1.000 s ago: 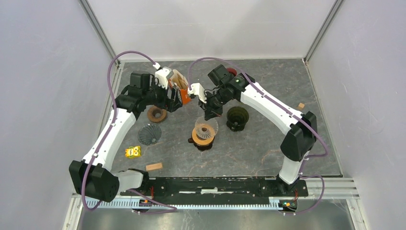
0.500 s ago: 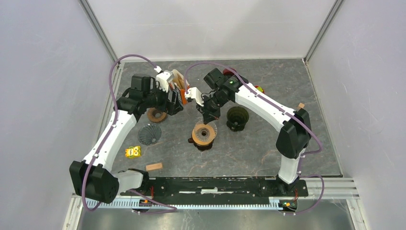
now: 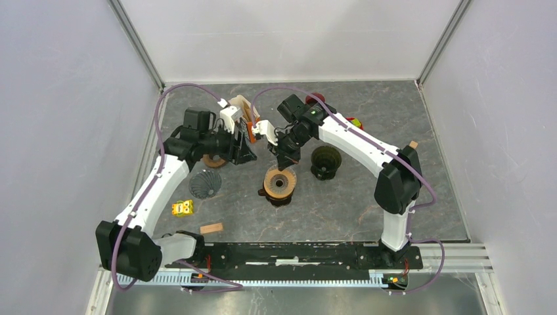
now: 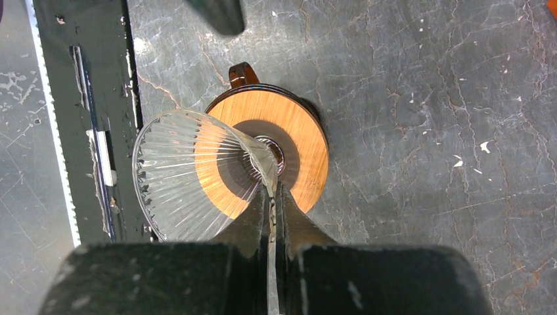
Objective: Place the coffee filter in the dripper
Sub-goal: Place the coffee dripper in the dripper holder.
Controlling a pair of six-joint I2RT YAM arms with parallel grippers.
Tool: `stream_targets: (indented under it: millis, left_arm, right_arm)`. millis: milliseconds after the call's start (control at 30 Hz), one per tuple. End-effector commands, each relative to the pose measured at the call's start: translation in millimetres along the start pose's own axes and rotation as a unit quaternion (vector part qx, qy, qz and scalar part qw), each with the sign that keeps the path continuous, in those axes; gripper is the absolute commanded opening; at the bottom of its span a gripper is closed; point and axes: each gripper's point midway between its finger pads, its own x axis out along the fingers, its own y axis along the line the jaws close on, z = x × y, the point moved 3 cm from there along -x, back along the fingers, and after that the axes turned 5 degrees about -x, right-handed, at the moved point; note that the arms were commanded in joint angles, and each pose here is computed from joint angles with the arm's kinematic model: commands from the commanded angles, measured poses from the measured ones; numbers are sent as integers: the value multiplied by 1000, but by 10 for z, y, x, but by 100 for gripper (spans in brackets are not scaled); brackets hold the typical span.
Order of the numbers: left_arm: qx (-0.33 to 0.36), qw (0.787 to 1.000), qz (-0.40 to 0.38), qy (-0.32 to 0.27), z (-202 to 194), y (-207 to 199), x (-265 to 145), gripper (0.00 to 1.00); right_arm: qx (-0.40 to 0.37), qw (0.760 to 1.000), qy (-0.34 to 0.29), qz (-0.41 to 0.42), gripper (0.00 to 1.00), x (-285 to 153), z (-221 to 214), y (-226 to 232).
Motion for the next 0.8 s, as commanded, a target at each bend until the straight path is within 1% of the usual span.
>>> stream_targets:
  millis: [0, 133, 300, 467, 600, 767]
  left_arm:
    - [-20, 999, -42, 10, -56, -220, 82, 62]
    - [-55, 997, -44, 20, -130, -263, 168, 61]
    - [-100, 994, -31, 32, -261, -235, 233, 62]
    - [-148, 987, -54, 35, -374, -260, 327, 62]
    - [-175, 981, -80, 39, -450, -307, 372, 63]
    - [-190, 977, -85, 36, -469, -312, 397, 62]
  right_arm:
    - [-11, 1000, -19, -13, 2, -65, 169, -42]
    - [-8, 1000, -17, -14, 3, -44, 159, -55]
    - [-4, 1000, -13, -17, 4, -29, 144, -74]
    - [-2, 1000, -12, -21, 4, -20, 142, -98]
    - [2, 1000, -10, -24, 5, -13, 128, -113]
    - [2, 1000, -9, -25, 6, -5, 127, -119]
